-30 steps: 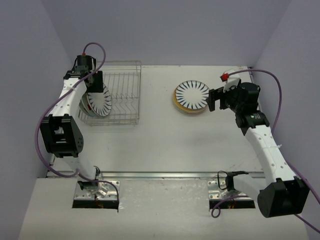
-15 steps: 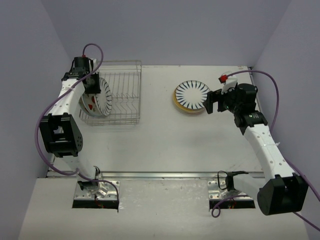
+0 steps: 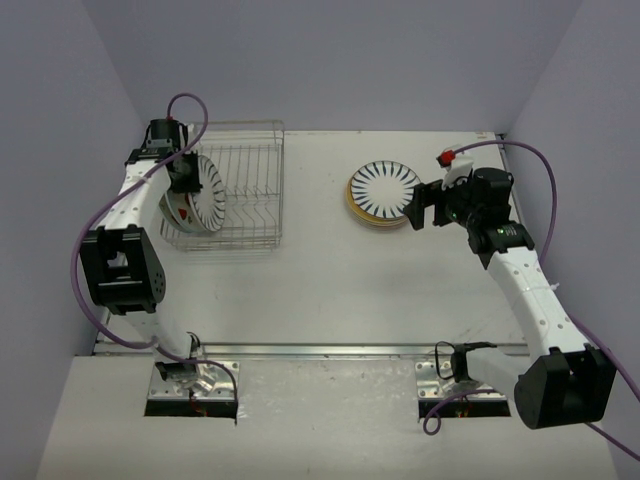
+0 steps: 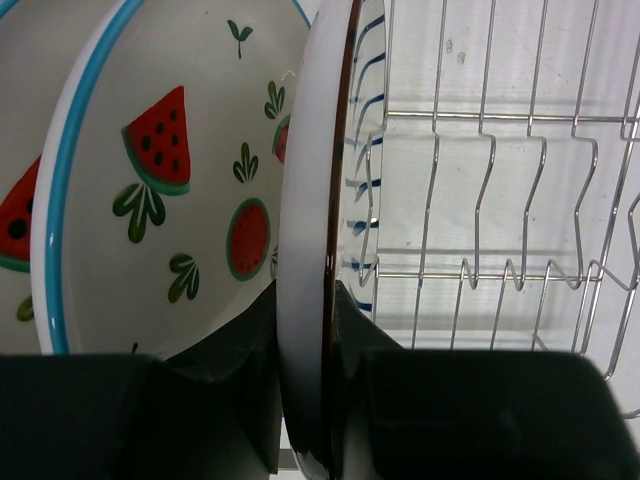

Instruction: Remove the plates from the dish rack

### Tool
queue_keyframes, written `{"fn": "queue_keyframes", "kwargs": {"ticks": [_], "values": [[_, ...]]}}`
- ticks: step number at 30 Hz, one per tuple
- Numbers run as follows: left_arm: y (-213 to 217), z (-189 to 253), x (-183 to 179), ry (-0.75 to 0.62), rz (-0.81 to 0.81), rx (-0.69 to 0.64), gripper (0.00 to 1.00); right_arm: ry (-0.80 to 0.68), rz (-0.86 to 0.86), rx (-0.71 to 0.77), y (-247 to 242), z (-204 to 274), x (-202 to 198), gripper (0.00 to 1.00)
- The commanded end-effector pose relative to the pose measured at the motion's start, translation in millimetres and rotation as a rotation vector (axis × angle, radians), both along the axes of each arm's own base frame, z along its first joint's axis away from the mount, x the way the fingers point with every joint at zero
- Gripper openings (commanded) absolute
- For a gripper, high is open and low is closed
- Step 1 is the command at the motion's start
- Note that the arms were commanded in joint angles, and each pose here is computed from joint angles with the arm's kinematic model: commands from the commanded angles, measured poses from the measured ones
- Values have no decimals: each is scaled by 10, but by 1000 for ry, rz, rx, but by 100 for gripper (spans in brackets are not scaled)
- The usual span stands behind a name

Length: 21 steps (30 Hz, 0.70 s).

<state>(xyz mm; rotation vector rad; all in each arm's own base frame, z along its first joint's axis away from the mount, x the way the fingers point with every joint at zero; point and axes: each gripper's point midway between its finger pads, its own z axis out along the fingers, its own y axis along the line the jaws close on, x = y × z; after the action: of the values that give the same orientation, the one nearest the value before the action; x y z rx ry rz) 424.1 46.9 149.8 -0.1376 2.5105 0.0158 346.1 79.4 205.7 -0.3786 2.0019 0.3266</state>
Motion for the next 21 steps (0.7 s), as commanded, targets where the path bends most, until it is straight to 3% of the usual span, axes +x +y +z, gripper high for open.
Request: {"fn": "queue_keyframes", "kwargs": {"ticks": [1,14,19,21], "values": [[-155,520,134,-139,-36,-45,0,-29,15,46,68,169,30,99],[-187,2249,115,-494,-97,21,0,-3,-19,117,104,236,36,99],[-747,2421,-217,-557,-321,-182,0,11,62,210,303,309,-1,99],[-1080,2495,-466,-580,-461,-319,0,36,144,301,488,366,-62,99]]}}
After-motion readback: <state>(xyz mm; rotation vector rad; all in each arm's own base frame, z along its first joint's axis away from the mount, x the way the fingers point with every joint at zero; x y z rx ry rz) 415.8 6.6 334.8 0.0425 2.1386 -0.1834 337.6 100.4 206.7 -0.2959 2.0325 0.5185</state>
